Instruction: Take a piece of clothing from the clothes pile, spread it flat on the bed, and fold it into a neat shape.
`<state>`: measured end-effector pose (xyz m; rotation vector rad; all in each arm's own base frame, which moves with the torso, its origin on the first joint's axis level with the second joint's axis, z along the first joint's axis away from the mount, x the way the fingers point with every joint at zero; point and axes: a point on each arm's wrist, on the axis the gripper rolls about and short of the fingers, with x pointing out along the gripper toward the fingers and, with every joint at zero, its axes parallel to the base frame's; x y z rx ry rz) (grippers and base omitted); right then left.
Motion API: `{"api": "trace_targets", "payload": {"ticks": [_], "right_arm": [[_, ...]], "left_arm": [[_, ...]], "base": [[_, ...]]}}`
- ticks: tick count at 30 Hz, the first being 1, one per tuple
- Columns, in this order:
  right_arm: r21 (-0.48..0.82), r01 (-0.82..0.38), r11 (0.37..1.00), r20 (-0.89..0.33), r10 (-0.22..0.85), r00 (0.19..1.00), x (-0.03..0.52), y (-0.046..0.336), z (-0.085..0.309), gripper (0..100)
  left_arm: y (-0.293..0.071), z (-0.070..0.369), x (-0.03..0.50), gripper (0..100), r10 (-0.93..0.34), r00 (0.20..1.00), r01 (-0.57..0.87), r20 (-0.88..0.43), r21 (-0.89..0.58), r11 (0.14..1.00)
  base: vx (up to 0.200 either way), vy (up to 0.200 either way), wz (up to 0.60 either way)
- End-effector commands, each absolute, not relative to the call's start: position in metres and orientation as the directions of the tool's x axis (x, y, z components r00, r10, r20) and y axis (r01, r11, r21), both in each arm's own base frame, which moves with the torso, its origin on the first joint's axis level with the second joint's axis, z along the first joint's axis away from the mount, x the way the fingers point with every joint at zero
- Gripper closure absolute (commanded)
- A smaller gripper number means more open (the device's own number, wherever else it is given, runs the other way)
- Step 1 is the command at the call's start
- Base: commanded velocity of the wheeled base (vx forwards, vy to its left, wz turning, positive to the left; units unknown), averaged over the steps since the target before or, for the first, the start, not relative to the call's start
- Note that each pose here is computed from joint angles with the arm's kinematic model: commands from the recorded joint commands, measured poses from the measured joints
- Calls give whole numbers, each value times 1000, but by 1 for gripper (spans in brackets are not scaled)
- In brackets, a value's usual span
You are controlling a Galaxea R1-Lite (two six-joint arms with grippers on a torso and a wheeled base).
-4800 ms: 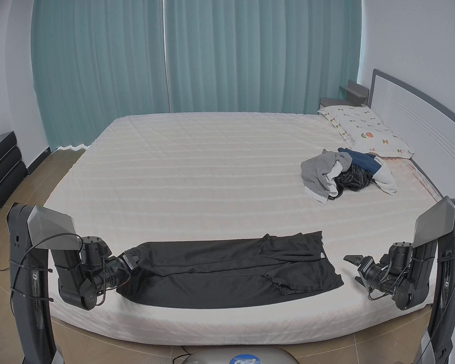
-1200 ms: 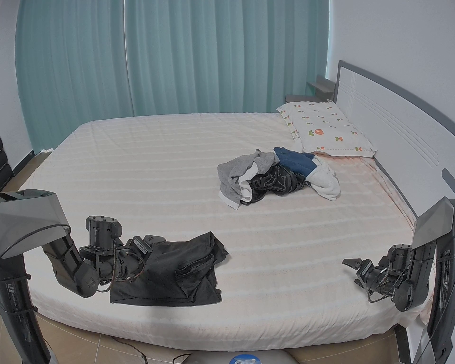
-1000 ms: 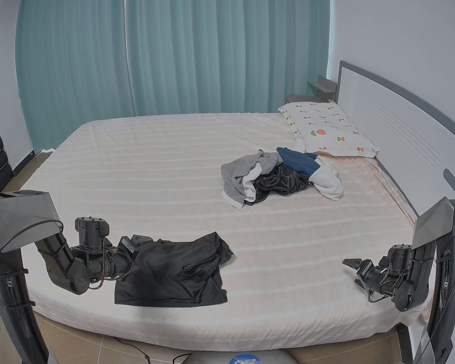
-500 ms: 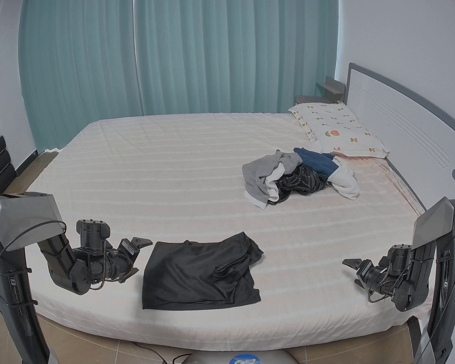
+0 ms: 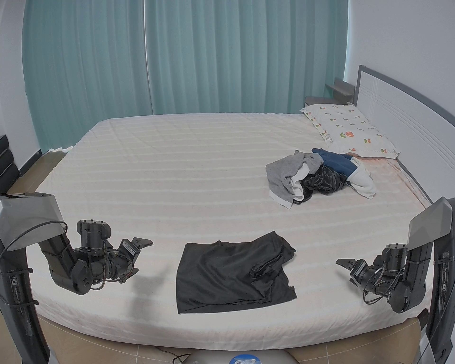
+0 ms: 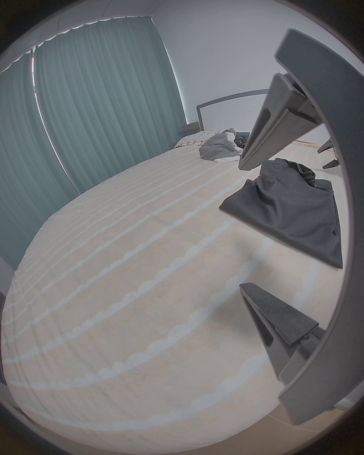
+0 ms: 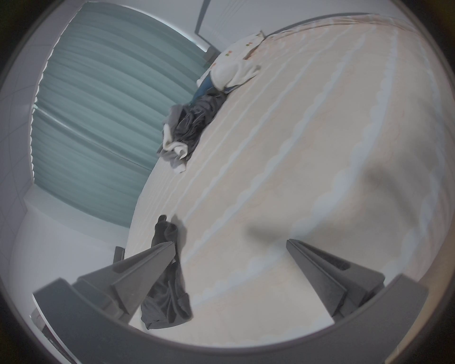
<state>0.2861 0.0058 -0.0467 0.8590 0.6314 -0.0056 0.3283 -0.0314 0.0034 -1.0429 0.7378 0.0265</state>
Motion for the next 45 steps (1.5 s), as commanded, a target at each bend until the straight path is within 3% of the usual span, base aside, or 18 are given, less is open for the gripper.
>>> {"api": "trace_targets", "payload": {"ticks": [1, 9, 12, 21, 32, 33, 45], "right_arm": [[669, 190, 718, -480, 222, 849, 287, 43, -32, 0], [611, 37, 791, -461, 317, 829, 277, 107, -22, 0], [526, 40, 850, -478, 256, 840, 286, 125, -19, 0], [438, 73, 896, -536, 195, 822, 312, 163, -18, 0], [318, 94, 943, -608, 126, 784, 314, 170, -35, 0], [315, 92, 945, -606, 125, 785, 314, 169, -34, 100], [286, 106, 952, -614, 97, 784, 303, 156, -23, 100]], "left_arm": [[-31, 2, 328, 0, -312, 760, -360, -569, -770, 527], [-35, 0, 328, 0, -313, 757, -360, -574, -765, 534], [-35, 0, 328, 0, -311, 757, -360, -574, -765, 534], [-36, -1, 327, 0, -313, 753, -356, -579, -758, 546], [-36, -2, 327, 0, -312, 752, -356, -580, -756, 549], [-36, -2, 327, 0, -312, 752, -356, -580, -756, 549], [-36, -2, 327, 0, -312, 752, -356, -580, -756, 549]], "base": [[0, 200, 0], [0, 150, 0], [0, 0, 0], [0, 0, 0], [0, 0, 0], [0, 0, 0], [0, 0, 0]]}}
